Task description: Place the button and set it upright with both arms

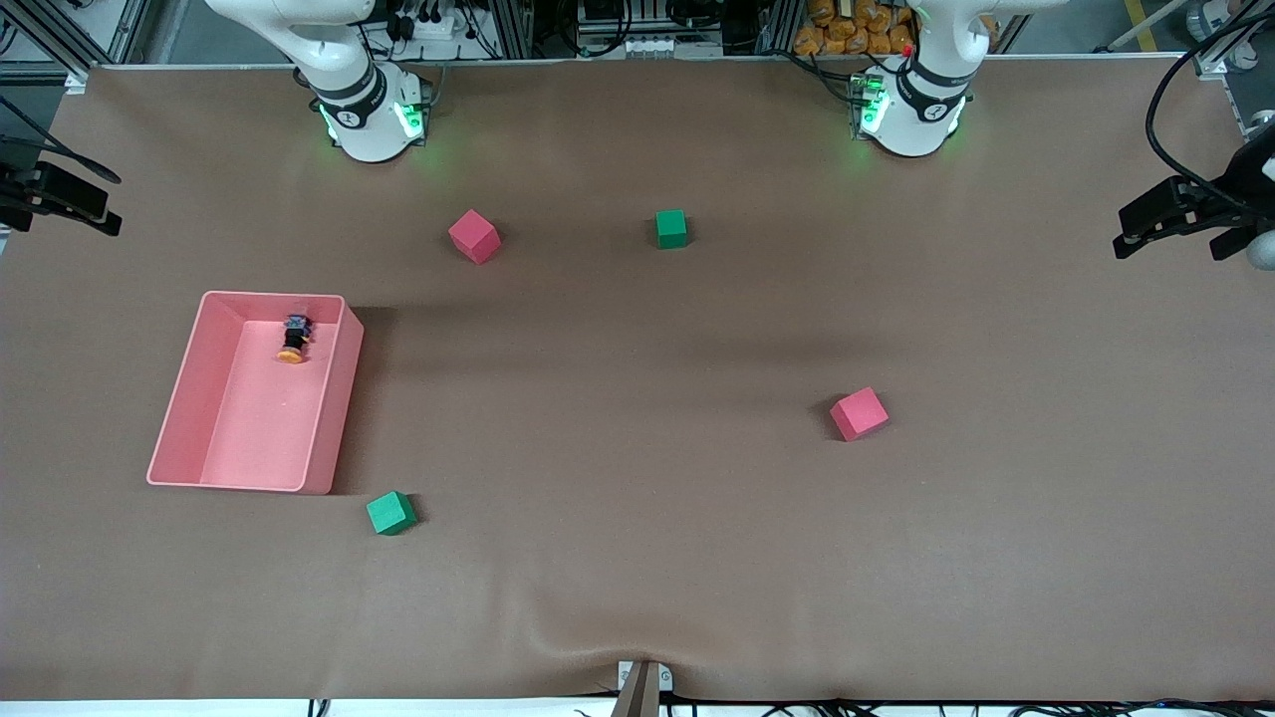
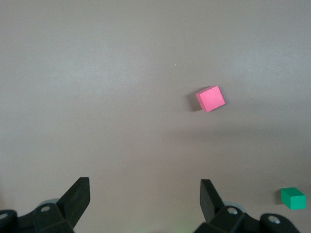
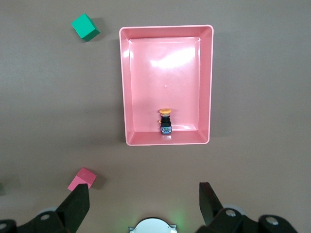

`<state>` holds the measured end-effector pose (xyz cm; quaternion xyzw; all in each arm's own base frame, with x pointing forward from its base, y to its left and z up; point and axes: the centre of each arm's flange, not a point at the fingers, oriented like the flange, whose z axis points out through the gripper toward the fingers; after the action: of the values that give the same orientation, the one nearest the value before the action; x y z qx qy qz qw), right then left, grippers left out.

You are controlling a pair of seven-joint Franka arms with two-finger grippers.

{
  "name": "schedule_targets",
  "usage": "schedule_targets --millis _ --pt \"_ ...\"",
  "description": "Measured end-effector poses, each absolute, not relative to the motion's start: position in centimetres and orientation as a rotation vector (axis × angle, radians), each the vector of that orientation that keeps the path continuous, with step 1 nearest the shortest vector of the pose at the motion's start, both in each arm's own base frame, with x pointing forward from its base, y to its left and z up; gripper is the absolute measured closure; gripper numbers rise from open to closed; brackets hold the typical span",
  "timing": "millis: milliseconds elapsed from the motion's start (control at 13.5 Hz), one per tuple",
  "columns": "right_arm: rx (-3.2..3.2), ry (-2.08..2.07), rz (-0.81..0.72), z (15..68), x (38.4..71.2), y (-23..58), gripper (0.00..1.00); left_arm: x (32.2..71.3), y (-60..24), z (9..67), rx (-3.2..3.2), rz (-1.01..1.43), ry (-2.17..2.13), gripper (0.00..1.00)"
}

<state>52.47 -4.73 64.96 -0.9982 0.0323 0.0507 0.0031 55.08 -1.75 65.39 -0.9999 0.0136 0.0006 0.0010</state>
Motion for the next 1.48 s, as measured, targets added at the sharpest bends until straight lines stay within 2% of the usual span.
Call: schedule_targets --millis 1261,1483 --pt "-3.121 0.091 0.253 64.4 51.8 -4.5 0.00 55.1 -1.8 65.2 -3.149 0.007 0.043 0.00" --pt "-3.113 0.098 0.311 63.2 51.7 -4.7 0.00 55.1 -1.9 65.2 -3.150 0.008 0.044 0.00"
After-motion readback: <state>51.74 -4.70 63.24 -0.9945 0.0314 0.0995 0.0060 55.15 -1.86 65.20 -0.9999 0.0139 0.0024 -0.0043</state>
